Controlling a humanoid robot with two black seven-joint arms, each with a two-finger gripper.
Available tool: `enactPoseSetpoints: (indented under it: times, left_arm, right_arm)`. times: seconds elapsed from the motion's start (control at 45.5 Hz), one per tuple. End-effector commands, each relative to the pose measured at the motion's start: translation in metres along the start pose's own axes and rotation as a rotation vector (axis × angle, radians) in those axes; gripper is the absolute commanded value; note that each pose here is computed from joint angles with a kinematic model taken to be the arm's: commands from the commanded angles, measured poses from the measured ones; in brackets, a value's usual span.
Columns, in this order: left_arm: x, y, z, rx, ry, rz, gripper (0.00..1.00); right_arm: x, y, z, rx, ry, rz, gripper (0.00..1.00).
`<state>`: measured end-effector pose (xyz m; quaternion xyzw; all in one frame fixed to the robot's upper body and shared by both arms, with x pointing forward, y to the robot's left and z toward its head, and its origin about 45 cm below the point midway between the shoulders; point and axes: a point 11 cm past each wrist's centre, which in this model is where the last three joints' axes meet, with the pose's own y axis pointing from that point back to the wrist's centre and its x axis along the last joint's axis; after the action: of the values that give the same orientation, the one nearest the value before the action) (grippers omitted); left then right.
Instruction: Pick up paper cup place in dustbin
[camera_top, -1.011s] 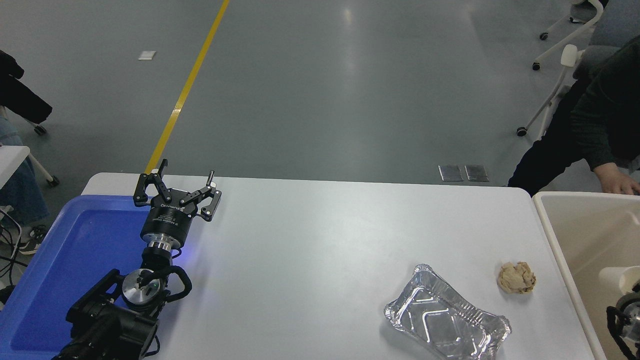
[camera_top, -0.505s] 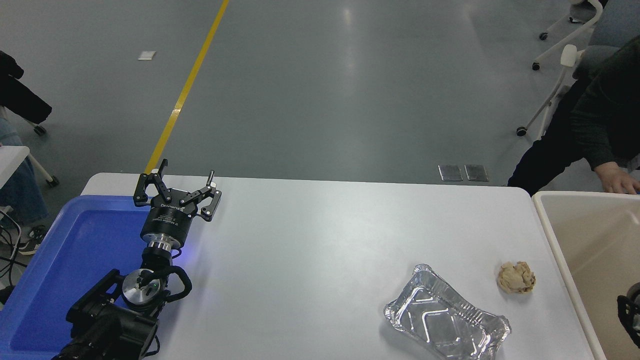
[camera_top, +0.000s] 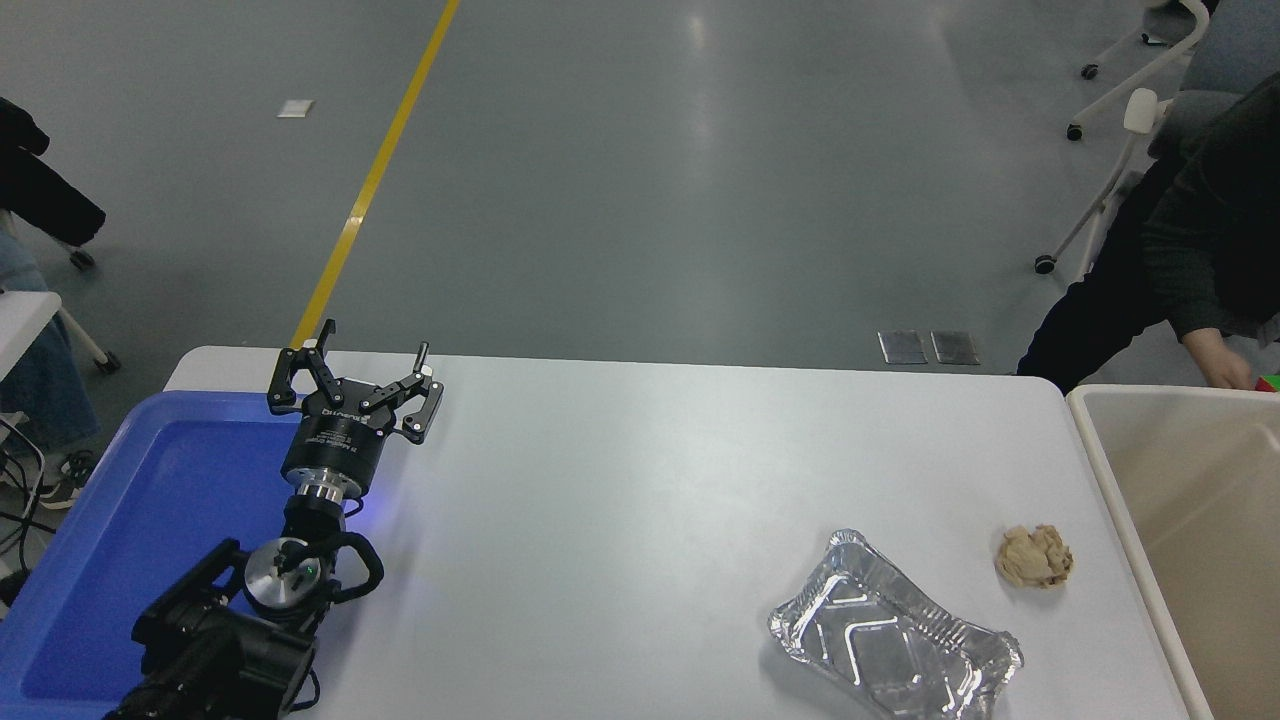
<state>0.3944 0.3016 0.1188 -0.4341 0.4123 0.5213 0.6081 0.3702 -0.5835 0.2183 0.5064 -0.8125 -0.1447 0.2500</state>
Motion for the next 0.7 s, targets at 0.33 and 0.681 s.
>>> enactPoseSetpoints:
  times: [0.33,0.681]
  left_arm:
    - [0.000,0.000,0.000,0.001,-0.001,0.001,0.99]
    - [0.000,0.000,0.000,0.002,-0.001,-0.001,0.99]
  right_arm:
    - [-0.082,0.115,-0.107,0.235,0.755,-0.461,1.00]
    - [-0.122,0.138,-0.144,0.218,1.220,-0.526,1.00]
